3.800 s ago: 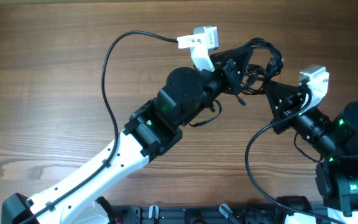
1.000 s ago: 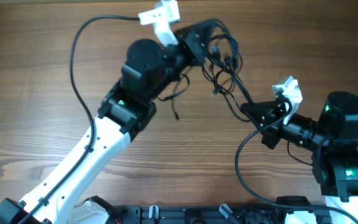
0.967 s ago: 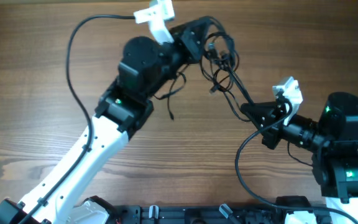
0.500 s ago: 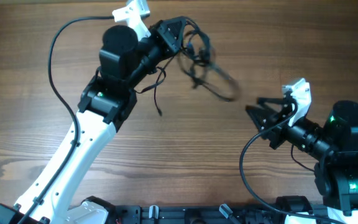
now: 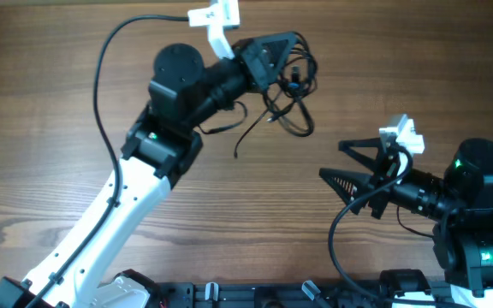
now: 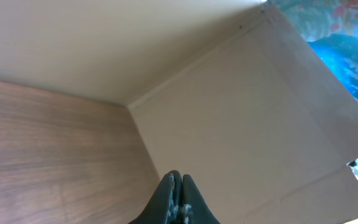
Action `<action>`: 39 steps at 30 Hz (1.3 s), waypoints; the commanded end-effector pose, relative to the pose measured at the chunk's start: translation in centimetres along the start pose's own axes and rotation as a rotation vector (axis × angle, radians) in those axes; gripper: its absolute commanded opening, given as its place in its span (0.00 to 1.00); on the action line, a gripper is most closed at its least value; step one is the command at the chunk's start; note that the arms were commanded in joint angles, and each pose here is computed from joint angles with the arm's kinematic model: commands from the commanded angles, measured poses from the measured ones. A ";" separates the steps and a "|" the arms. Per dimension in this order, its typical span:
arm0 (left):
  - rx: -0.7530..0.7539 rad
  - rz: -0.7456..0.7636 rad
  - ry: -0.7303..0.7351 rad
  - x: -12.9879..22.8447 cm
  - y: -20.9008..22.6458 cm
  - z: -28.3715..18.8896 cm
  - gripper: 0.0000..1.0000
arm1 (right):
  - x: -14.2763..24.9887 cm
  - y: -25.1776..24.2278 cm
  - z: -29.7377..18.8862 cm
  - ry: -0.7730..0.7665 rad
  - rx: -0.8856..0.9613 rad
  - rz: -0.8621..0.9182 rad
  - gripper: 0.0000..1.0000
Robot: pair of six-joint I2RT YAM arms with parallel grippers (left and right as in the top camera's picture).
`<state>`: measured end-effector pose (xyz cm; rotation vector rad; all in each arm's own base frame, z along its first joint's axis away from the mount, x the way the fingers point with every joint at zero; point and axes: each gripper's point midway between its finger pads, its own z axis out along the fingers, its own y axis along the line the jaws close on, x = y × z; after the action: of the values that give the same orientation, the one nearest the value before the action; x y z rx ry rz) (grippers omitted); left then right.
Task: Untangle cables
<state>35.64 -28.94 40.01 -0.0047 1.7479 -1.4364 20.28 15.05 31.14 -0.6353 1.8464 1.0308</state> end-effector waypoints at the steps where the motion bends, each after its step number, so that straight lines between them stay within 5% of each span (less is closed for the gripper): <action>1: -0.009 0.007 -0.103 -1.1 -2.0 -0.1 0.04 | -0.1 3.0 -0.4 -0.007 -0.162 -0.031 0.74; 14: 0.088 -0.140 -0.065 2.4 -6.2 0.9 0.04 | 0.5 -2.1 0.9 0.032 0.043 0.123 0.76; 19: 0.102 -0.168 -0.047 3.1 -6.8 1.0 0.04 | 0.8 -6.6 0.6 0.023 0.282 0.240 0.76; 28: 0.136 -0.198 0.014 5.5 -8.5 1.2 0.04 | -2.8 -6.6 0.5 -0.097 0.271 0.130 0.75; 30: 0.138 -0.200 0.017 5.9 -8.8 1.2 0.04 | -2.7 -5.7 0.8 -0.087 0.216 0.120 0.64; 36: 0.180 -0.193 -0.014 5.2 -9.8 1.1 0.04 | -1.6 -4.1 1.1 -0.036 0.126 0.101 0.10; 39: 0.193 -0.189 -0.058 4.0 -9.9 0.9 0.04 | 0.0 -3.8 1.1 0.019 0.115 0.106 0.04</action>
<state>28.94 -36.16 42.99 -0.0897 1.6794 -1.6994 24.82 13.41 29.79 -0.3980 1.9576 0.9572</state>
